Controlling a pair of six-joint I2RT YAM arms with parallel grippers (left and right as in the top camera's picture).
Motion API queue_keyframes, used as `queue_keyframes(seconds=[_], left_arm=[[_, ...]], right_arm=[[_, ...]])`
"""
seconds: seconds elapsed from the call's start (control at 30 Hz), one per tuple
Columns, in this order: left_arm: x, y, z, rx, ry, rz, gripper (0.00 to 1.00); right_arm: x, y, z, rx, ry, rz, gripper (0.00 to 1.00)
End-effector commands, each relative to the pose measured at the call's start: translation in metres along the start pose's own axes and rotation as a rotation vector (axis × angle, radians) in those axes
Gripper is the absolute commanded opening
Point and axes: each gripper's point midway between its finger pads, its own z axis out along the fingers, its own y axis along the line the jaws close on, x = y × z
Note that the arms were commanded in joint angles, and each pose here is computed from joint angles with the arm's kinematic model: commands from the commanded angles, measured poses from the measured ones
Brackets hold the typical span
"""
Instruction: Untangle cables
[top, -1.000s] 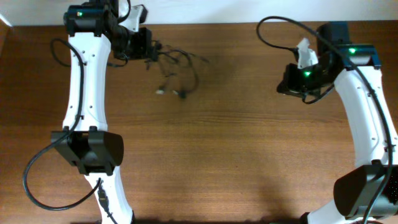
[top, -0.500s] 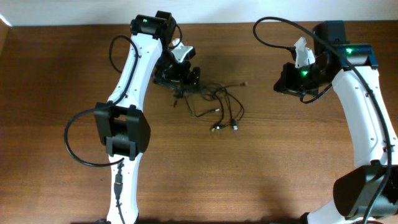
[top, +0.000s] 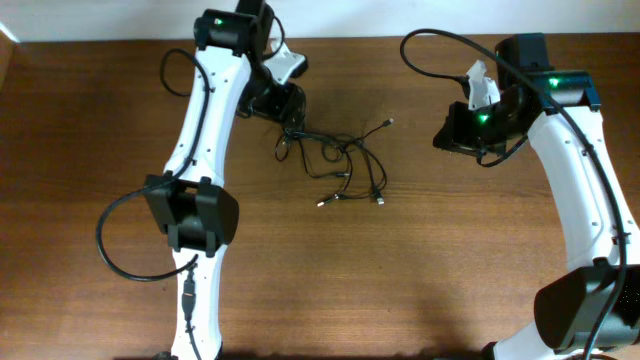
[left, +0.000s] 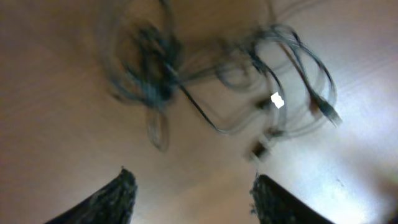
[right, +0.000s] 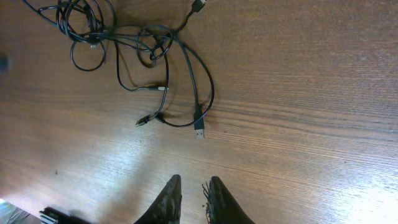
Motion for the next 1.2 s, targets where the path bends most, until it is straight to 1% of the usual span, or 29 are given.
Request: queue_keyframes(seconds=[0.0, 0.07, 0.13, 0.17, 0.23, 0.3, 0.4, 0.47, 0.67, 0.73, 0.8, 0.97, 1.0, 1.03, 1.07, 1.13, 1.17], left_arm=[[-0.016, 0.017, 0.0, -0.068, -0.066, -0.085, 0.57], [-0.018, 0.013, 0.018, -0.06, -0.041, -0.075, 0.56], [-0.013, 0.009, 0.049, -0.088, 0.033, -0.052, 0.47], [-0.011, 0.011, 0.058, -0.122, 0.059, -0.048, 0.47], [-0.008, 0.018, 0.072, -0.207, 0.097, -0.073, 0.47], [-0.01, 0.032, 0.071, -0.301, 0.087, -0.107, 0.46], [-0.02, 0.051, 0.069, -0.409, 0.047, -0.116, 0.52], [-0.021, 0.06, 0.075, -0.444, 0.049, -0.118, 0.53], [-0.01, 0.068, 0.111, -0.445, 0.124, -0.12, 0.53], [-0.004, 0.079, 0.121, -0.48, 0.153, -0.123, 0.53], [-0.004, 0.09, 0.126, -0.496, 0.152, -0.139, 0.53], [0.004, 0.113, 0.12, -0.505, 0.121, -0.322, 0.52], [0.007, 0.114, 0.12, -0.479, 0.122, -0.365, 0.51], [0.007, 0.11, 0.123, -0.418, 0.118, -0.381, 0.51], [0.005, 0.104, 0.127, -0.35, 0.111, -0.394, 0.49], [0.005, 0.105, 0.129, -0.344, 0.11, -0.396, 0.43], [0.007, 0.105, 0.135, -0.343, 0.12, -0.396, 0.35]], right_arm=[[0.001, -0.001, 0.003, 0.008, 0.006, -0.005, 0.17], [0.001, -0.001, 0.003, 0.008, 0.004, -0.005, 0.17], [0.001, -0.001, 0.003, 0.009, 0.005, -0.005, 0.17], [0.001, -0.001, 0.003, 0.009, 0.005, -0.005, 0.17], [0.001, -0.001, 0.003, 0.009, 0.004, -0.006, 0.2], [0.001, -0.001, 0.003, 0.009, 0.004, -0.006, 0.2], [0.001, -0.001, 0.003, 0.009, 0.004, -0.006, 0.21], [0.001, -0.001, 0.003, 0.009, 0.005, -0.006, 0.21], [0.001, -0.001, 0.003, 0.009, 0.005, -0.005, 0.21], [0.001, -0.001, 0.003, 0.009, 0.006, -0.005, 0.21], [0.001, -0.002, 0.003, 0.009, 0.006, -0.006, 0.21], [0.0, -0.002, 0.004, 0.009, 0.004, -0.01, 0.22], [0.0, -0.003, 0.006, 0.013, 0.007, -0.009, 0.22], [0.0, -0.005, 0.008, 0.019, 0.012, -0.006, 0.22], [0.0, -0.007, 0.01, 0.027, 0.017, -0.003, 0.22], [0.0, -0.009, 0.013, 0.029, 0.024, 0.0, 0.22], [0.0, -0.009, 0.014, 0.03, 0.028, 0.002, 0.22]])
